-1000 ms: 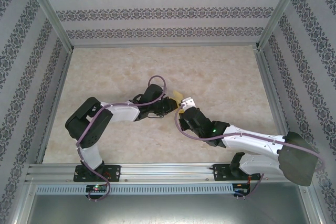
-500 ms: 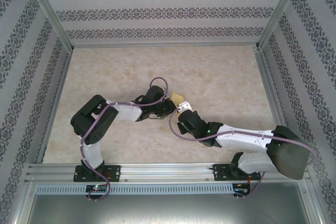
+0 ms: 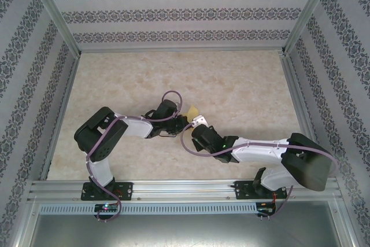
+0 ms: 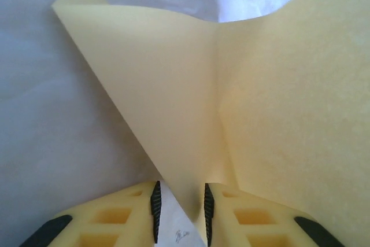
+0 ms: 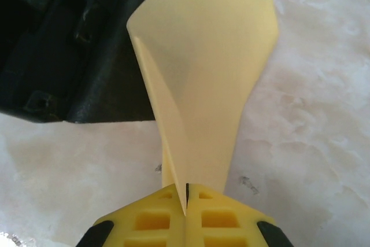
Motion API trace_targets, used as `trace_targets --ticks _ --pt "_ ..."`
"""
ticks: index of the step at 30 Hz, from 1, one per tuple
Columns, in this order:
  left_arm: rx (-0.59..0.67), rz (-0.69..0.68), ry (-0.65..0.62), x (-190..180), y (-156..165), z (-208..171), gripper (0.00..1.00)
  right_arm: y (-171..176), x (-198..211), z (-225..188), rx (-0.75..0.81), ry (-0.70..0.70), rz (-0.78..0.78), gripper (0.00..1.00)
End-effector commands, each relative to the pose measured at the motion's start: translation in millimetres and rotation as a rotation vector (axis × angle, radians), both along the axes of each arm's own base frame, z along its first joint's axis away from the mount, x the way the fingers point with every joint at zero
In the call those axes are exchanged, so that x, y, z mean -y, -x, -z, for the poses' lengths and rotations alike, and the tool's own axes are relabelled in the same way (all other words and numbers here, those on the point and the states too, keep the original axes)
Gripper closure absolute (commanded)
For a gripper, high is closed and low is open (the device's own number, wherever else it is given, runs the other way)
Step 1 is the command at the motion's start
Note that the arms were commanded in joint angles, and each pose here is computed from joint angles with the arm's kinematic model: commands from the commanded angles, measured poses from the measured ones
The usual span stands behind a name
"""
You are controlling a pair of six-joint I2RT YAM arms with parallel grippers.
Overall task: Fold a paper plane with a square sheet of paper (pick it up from the middle)
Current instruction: Turn over the paper at the center of the table.
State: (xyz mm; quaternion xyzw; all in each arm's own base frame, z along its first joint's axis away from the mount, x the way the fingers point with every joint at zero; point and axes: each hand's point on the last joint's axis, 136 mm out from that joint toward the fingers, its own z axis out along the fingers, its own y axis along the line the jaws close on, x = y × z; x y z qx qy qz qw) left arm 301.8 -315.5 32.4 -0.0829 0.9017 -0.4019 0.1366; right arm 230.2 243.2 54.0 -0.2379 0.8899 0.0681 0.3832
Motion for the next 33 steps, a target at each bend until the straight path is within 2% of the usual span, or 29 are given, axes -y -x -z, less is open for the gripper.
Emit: trace_targets --ticks 1,8,18,27,33 --pt "0.034 0.009 -0.035 -12 3 -9 0.65 4 -6 5 0.001 -0.002 -0.005 1.00" --pt "0.077 0.027 -0.139 -33 10 -29 0.58 8 -8 19 -0.014 0.041 -0.019 1.00" --pt "0.131 0.054 -0.227 -53 14 -57 0.47 14 -18 26 -0.031 0.015 -0.053 1.00" --pt "0.161 0.153 -0.316 -51 8 -65 0.45 19 -20 31 -0.085 -0.100 -0.026 1.00" --pt "0.166 0.218 -0.319 -40 2 -67 0.44 19 -13 33 -0.134 -0.189 0.002 1.00"
